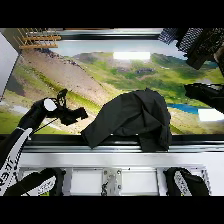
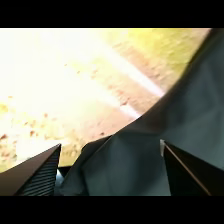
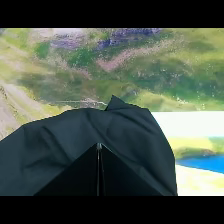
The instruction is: Fold the clothes and pants, and hang the long-sleeved shirts on hangers.
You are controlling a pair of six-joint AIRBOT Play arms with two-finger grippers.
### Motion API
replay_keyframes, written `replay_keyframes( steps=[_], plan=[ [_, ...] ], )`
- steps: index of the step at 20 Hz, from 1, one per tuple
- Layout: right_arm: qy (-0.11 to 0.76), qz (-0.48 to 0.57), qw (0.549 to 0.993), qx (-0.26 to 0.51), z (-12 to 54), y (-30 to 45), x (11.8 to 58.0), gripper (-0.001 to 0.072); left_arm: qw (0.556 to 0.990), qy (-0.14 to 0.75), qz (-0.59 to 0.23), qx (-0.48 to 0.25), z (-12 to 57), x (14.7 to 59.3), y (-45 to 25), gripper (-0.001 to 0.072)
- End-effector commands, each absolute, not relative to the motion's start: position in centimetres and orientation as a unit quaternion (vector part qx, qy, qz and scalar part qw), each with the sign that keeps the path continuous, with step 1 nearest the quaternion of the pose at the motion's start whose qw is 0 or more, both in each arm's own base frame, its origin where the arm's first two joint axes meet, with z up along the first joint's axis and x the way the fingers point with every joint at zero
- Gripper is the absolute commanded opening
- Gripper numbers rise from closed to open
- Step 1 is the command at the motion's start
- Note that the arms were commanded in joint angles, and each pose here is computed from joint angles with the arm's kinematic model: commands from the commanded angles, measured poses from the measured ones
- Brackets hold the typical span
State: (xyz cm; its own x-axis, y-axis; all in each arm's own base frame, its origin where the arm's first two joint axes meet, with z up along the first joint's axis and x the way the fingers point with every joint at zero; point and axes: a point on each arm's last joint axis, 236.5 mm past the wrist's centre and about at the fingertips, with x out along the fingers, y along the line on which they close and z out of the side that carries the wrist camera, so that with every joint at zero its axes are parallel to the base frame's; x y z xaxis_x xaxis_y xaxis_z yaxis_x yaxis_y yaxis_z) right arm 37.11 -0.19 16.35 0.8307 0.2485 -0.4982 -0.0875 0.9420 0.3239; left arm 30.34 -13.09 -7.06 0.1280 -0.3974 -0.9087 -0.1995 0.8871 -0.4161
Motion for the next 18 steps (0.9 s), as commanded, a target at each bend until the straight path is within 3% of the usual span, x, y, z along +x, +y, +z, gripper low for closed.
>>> replay_keyframes(
  steps=[1, 5, 9, 10, 11, 13, 18],
  plan=[
    [0.278, 0.089, 0.945, 0.145, 16.3, -0.2, 37.1, 0.0018, 0.658, 0.687, -0.085, -0.295, -9.5, 27.6, -14.5, 0.0685],
    [0.278, 0.089, 0.945, 0.145, 16.3, -0.2, 37.1, 0.0018, 0.634, 0.714, -0.115, -0.273, -10.2, 25.9, -16.9, 0.0685],
    [0.278, 0.089, 0.945, 0.145, 16.3, -0.2, 37.1, 0.0018, 0.644, 0.709, -0.138, -0.253, -9.5, 26.2, -18.6, 0.0684],
    [0.278, 0.089, 0.945, 0.145, 16.3, -0.2, 37.1, 0.0018, 0.65, 0.703, -0.141, -0.252, -9.2, 26.7, -18.8, 0.0561],
    [0.278, 0.089, 0.945, 0.145, 16.3, -0.2, 37.1, 0.0018, 0.656, 0.697, -0.143, -0.252, -8.8, 27.4, -18.9, 0.0338],
    [0.278, 0.09, 0.945, 0.145, 16.3, -0.2, 37.1, 0.0018, 0.671, 0.681, -0.146, -0.253, -8.1, 28.7, -19.0, 0.0023],
    [0.289, 0.068, 0.945, 0.134, 15.6, -1.4, 36.8, 0.0017, 0.748, 0.585, -0.149, -0.275, -1.0, 36.2, -16.3, 0.0004]
  ],
)
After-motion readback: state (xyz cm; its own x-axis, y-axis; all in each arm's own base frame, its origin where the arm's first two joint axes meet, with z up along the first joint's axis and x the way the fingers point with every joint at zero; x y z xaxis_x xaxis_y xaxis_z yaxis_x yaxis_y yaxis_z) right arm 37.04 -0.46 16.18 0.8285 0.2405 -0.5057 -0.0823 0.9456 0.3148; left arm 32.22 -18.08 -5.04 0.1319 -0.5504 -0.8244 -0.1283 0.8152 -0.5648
